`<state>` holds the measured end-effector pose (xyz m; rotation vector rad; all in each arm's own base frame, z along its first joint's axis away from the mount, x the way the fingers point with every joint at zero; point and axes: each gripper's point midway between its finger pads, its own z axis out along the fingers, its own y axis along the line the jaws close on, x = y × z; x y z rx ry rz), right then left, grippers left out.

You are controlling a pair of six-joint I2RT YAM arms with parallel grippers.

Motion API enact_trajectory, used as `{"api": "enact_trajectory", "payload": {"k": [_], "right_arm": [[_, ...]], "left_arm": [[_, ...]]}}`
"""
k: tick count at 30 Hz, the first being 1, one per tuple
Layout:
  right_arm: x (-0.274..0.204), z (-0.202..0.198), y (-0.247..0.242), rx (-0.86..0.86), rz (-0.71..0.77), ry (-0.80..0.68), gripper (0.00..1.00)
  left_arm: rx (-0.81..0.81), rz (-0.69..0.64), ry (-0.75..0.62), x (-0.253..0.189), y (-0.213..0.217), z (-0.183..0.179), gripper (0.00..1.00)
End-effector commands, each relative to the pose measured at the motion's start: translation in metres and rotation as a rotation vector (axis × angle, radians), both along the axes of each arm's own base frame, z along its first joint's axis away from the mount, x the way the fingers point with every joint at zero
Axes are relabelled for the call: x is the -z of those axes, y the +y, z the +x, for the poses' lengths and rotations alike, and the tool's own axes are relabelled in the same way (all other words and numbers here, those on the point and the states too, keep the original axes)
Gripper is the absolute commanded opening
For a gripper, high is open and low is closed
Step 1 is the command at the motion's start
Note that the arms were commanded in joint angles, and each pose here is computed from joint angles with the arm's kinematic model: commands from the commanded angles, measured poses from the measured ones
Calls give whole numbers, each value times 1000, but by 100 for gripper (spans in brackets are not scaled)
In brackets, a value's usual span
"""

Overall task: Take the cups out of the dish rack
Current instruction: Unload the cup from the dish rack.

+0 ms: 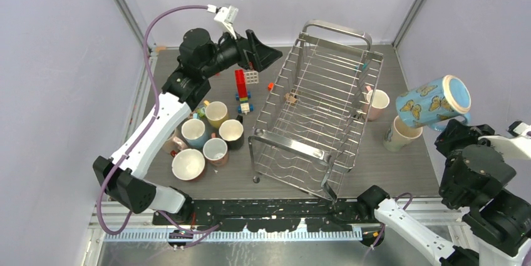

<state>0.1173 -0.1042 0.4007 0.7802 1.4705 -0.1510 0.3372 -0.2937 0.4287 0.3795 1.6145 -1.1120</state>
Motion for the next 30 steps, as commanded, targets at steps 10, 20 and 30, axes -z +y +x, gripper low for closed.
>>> {"api": "enact_trajectory", "payload": {"k": [10, 20, 30], "right_arm": [[-115, 78, 110, -392, 246, -228, 1], [-147, 124, 198, -659, 446, -268, 1], [-159, 143, 237, -771, 578, -303, 1]], "left_arm": [[81, -9, -419, -93, -13, -35, 99], [71, -44, -656, -107, -20, -46, 95], [79, -120, -747, -107, -23, -48, 87]]}}
